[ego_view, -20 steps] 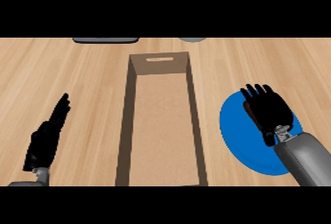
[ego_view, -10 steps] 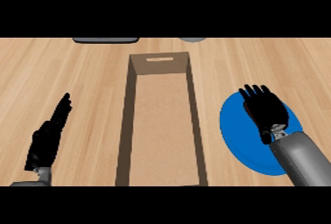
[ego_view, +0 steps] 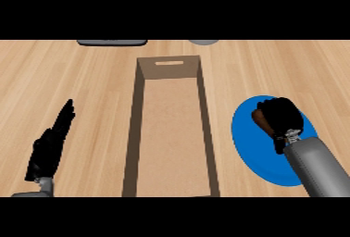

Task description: Pick the sweet potato from the plate and place it in the cardboard box

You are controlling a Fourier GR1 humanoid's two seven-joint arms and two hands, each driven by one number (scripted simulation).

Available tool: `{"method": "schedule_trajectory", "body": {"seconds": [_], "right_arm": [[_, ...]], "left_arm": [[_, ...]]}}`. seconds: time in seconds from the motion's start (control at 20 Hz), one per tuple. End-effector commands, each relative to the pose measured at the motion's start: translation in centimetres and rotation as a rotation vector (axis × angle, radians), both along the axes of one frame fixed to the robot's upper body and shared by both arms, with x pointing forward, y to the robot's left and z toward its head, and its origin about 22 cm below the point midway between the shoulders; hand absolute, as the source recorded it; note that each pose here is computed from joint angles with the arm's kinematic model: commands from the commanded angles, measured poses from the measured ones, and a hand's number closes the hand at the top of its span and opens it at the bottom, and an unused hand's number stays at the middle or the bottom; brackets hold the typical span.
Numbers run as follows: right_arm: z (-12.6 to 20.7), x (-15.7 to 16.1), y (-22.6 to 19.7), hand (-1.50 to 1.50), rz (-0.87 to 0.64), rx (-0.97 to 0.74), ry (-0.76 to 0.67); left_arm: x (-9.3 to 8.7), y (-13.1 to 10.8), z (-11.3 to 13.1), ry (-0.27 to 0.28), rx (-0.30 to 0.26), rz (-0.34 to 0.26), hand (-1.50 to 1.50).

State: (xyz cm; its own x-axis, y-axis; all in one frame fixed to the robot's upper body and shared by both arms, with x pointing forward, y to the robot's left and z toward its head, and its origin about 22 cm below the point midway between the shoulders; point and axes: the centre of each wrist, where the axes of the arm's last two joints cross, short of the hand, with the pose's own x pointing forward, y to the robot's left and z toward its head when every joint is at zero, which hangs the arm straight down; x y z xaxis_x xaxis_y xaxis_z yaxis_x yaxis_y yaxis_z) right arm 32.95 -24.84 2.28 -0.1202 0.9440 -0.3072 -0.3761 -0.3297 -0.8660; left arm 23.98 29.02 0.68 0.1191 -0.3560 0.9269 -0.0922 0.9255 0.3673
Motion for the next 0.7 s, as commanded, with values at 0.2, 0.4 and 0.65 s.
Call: {"method": "schedule_trajectory", "body": {"seconds": [0.2, 0.4, 0.65], "right_arm": [[-0.5, -0.2, -0.3, 1.5, 0.13, -0.089, -0.199], [0.6, -1.1, 0.1, 1.5, 0.185, -0.067, -0.222], [-3.6, -6.4, 2.0, 1.5, -0.434, 0.244, -0.212]], "left_arm": [[0.1, -1.3, 1.7, -0.016, 0.019, -0.008, 0.0], [0.1, 0.4, -0.3, 0.01, 0.006, 0.007, 0.0], [-1.8, 2.0, -0.4, 0.029, 0.022, 0.097, 0.0]]}}
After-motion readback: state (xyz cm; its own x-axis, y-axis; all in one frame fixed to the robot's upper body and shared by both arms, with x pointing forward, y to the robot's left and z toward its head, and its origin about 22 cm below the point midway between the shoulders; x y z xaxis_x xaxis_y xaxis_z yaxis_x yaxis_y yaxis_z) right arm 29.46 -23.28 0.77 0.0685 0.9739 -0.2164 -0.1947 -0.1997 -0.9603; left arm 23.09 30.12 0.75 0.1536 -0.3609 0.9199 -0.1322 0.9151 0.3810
